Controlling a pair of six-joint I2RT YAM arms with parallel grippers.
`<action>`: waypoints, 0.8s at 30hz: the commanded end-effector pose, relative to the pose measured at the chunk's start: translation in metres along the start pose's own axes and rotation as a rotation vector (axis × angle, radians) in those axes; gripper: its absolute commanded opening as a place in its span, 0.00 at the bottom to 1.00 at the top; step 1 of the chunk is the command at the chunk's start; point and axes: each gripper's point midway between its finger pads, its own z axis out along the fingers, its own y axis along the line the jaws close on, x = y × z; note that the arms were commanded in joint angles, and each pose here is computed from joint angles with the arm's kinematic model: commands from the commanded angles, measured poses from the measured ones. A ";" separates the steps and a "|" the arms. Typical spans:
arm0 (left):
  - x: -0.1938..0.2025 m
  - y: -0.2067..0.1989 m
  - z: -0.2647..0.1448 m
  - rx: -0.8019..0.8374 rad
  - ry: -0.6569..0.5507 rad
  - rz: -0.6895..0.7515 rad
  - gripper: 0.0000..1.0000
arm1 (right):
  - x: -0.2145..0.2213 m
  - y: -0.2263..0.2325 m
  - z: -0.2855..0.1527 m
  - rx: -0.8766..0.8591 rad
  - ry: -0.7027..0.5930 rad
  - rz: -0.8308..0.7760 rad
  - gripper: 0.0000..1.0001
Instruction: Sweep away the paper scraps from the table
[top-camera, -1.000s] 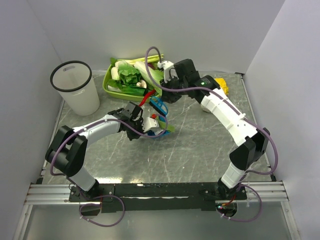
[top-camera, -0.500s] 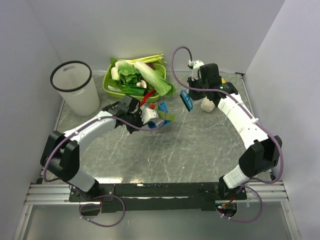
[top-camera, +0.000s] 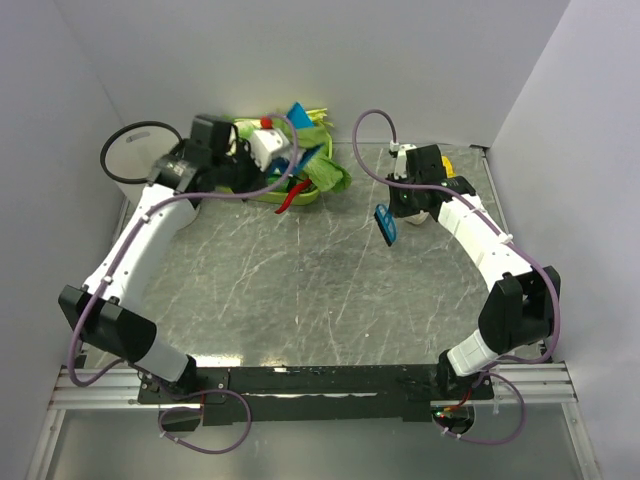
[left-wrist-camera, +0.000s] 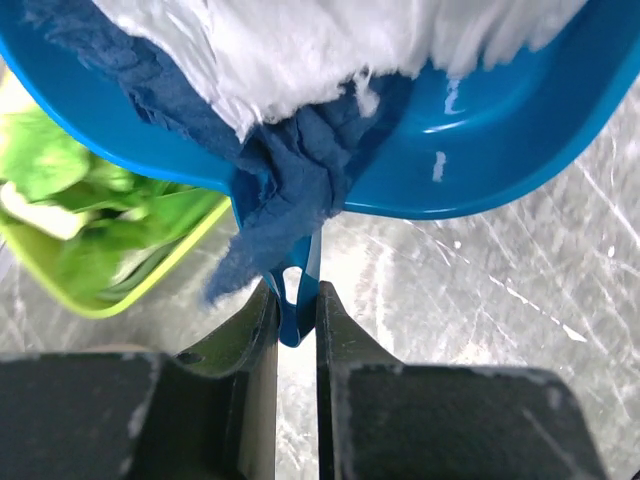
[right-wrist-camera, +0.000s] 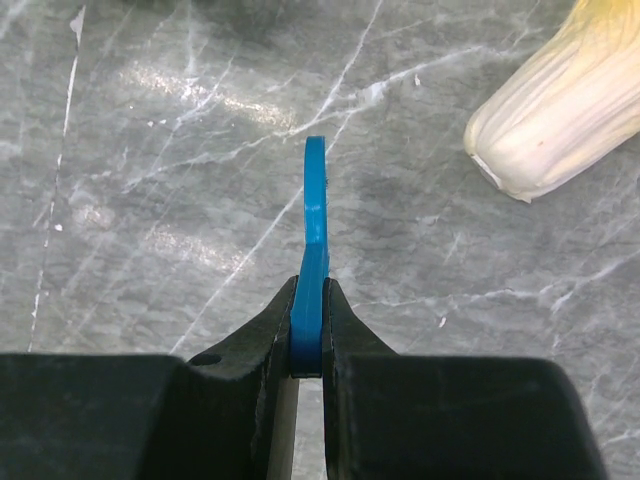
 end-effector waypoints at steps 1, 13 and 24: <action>-0.005 0.013 -0.015 0.025 0.017 -0.126 0.01 | -0.023 0.006 -0.015 -0.020 -0.098 0.027 0.00; 0.035 0.091 -0.073 -0.308 0.097 -0.310 0.01 | -0.015 0.015 -0.007 -0.067 -0.065 0.043 0.00; 0.101 0.146 -0.151 -0.635 0.239 -0.439 0.01 | -0.007 0.022 0.001 -0.109 -0.027 0.072 0.00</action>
